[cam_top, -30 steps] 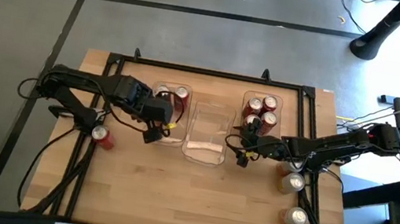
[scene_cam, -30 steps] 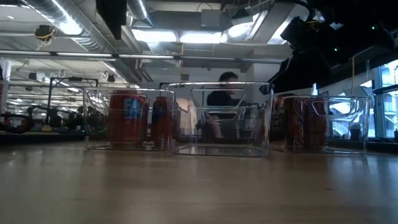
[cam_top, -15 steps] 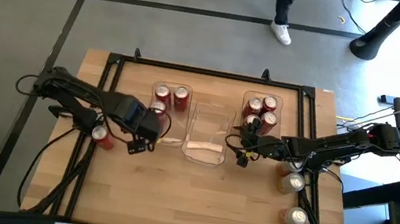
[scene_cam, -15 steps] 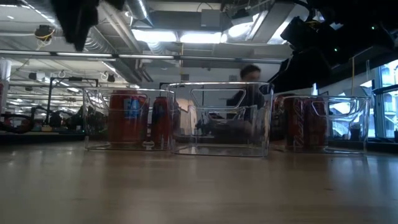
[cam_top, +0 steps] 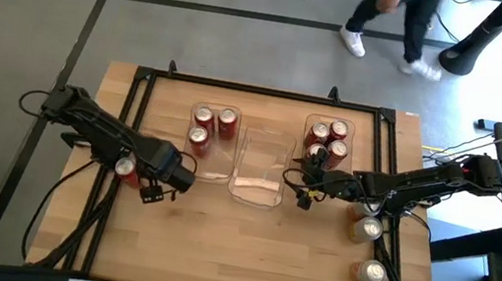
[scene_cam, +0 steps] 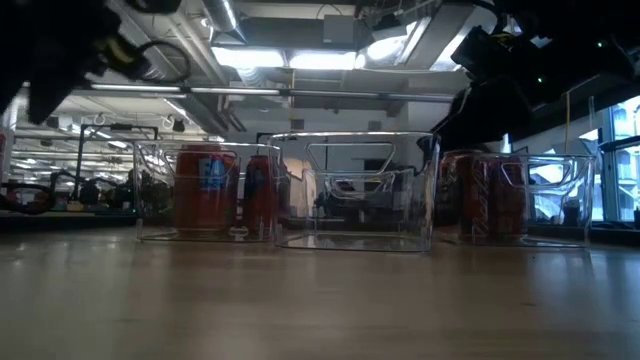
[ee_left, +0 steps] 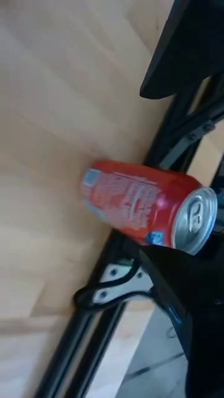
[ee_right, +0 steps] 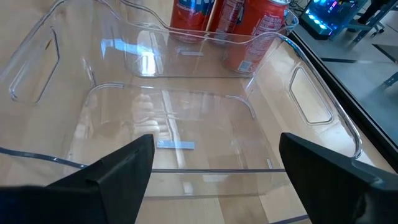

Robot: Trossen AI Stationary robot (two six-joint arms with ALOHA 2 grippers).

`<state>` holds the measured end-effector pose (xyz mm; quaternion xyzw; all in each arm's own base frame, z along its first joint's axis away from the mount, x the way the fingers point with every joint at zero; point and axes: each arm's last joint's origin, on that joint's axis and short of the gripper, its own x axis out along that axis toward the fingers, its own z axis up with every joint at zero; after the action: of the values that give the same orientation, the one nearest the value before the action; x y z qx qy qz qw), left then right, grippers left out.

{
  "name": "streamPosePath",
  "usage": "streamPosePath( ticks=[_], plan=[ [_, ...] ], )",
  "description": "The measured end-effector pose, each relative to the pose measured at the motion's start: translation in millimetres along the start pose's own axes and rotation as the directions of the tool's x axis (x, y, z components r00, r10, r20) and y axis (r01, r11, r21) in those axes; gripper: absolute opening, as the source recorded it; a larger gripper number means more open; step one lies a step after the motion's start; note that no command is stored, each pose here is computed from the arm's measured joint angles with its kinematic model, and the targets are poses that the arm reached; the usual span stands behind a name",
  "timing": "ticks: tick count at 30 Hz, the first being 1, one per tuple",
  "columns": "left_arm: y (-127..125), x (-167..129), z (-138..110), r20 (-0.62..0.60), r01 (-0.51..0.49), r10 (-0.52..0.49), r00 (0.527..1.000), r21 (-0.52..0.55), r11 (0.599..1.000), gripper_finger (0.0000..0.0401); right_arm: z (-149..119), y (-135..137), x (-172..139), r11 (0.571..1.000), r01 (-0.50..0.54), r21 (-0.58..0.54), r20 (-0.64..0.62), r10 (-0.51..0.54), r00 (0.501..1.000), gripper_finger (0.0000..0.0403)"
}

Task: Sort soda cans
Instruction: Put the orange soda can into the left transparent bin

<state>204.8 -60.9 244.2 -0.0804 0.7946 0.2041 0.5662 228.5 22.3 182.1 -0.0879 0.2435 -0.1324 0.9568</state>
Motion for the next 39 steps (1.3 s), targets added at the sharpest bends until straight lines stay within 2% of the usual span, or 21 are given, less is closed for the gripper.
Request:
streamPosePath(
  ticks=[7,12,20,24,29,35,39],
  plan=[
    [4.4,20.8,-1.6,-0.081,-0.032,0.035,0.996,0.039,0.999,0.0388,4.0,-0.2,-0.1,1.0,0.001,0.015,0.038,-0.002,0.999,0.0347],
    [11.4,24.6,3.0,-0.076,-0.061,0.065,0.995,0.05,0.997,0.0388,6.4,-0.3,-0.2,1.0,0.001,0.025,0.062,-0.003,0.998,0.0347],
    [13.9,27.8,3.9,-0.089,-0.055,0.069,0.994,0.154,0.987,0.0388,8.5,-0.4,-0.3,1.0,0.003,0.021,0.082,-0.004,0.997,0.0347],
    [14.0,43.0,-1.9,-0.203,0.006,0.024,0.979,0.143,0.99,0.0388,10.1,-0.6,-0.5,1.0,0.004,0.018,0.097,-0.005,0.995,0.0347],
    [17.6,64.5,-10.0,-0.293,-0.016,0.058,0.954,0.143,0.99,0.0388,10.0,-0.5,-0.5,1.0,0.004,0.009,0.097,-0.005,0.995,0.0347],
    [17.8,63.6,-9.3,-0.289,-0.016,0.054,0.956,0.132,0.991,0.0376,10.4,-0.6,-0.5,1.0,0.005,0.01,0.1,-0.006,0.995,0.0347],
    [17.7,63.6,-9.4,-0.289,-0.019,0.054,0.956,0.123,0.992,0.0353,10.5,-0.6,-0.5,1.0,0.005,0.01,0.101,-0.006,0.995,0.0347]
  ],
)
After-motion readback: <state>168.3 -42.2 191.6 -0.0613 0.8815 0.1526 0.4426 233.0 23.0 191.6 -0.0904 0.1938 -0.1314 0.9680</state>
